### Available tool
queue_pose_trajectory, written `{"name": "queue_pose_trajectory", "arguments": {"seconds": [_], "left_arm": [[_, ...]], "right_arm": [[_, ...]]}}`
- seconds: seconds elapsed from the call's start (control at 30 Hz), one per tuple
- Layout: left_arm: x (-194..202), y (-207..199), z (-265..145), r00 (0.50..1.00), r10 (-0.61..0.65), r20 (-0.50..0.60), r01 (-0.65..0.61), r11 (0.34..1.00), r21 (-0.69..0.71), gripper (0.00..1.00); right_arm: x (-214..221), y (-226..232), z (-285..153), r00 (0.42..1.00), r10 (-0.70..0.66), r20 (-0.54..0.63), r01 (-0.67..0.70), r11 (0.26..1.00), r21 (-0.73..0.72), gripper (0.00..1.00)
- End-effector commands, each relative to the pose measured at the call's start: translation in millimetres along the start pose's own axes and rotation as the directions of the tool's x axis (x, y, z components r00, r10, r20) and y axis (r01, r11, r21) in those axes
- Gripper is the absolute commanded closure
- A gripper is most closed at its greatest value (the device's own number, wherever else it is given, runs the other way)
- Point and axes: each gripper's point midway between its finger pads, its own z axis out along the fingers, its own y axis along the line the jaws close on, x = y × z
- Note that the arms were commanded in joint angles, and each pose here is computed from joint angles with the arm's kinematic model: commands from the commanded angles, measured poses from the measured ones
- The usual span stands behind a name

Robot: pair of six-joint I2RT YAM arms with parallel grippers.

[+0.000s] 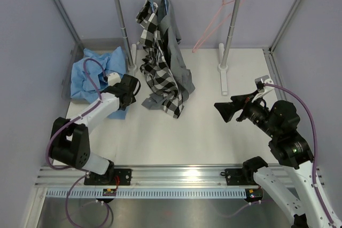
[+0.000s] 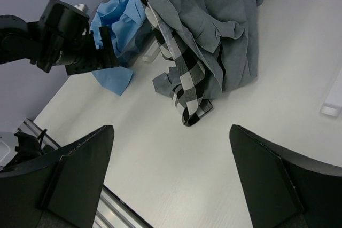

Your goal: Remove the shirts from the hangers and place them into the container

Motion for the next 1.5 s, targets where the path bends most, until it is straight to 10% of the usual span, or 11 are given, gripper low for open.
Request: {"name": "queue_pose_trajectory", "arguments": {"seconds": [0.0, 1.07, 1.47], "left_arm": [[0.1, -18.7, 6.1, 0.998, -0.069, 0.012, 0.069, 0.998, 0.005, 0.03], [-9.7, -22.5, 44.9, 0.983, -0.164, 0.086, 0.176, 0.971, -0.164, 0.08], [5.0, -3.7, 56.6, 0.991, -0.125, 0.044, 0.132, 0.967, -0.217, 0.38]], "right_arm": [[-9.0, 8.5, -0.7, 0.999, -0.016, 0.043, 0.017, 0.999, -0.037, 0.0], [-6.1, 28.6, -11.3, 0.997, -0.06, 0.039, 0.064, 0.992, -0.11, 0.01], [-4.4, 29.4, -8.7, 0.998, -0.06, 0.03, 0.063, 0.991, -0.115, 0.01]]}}
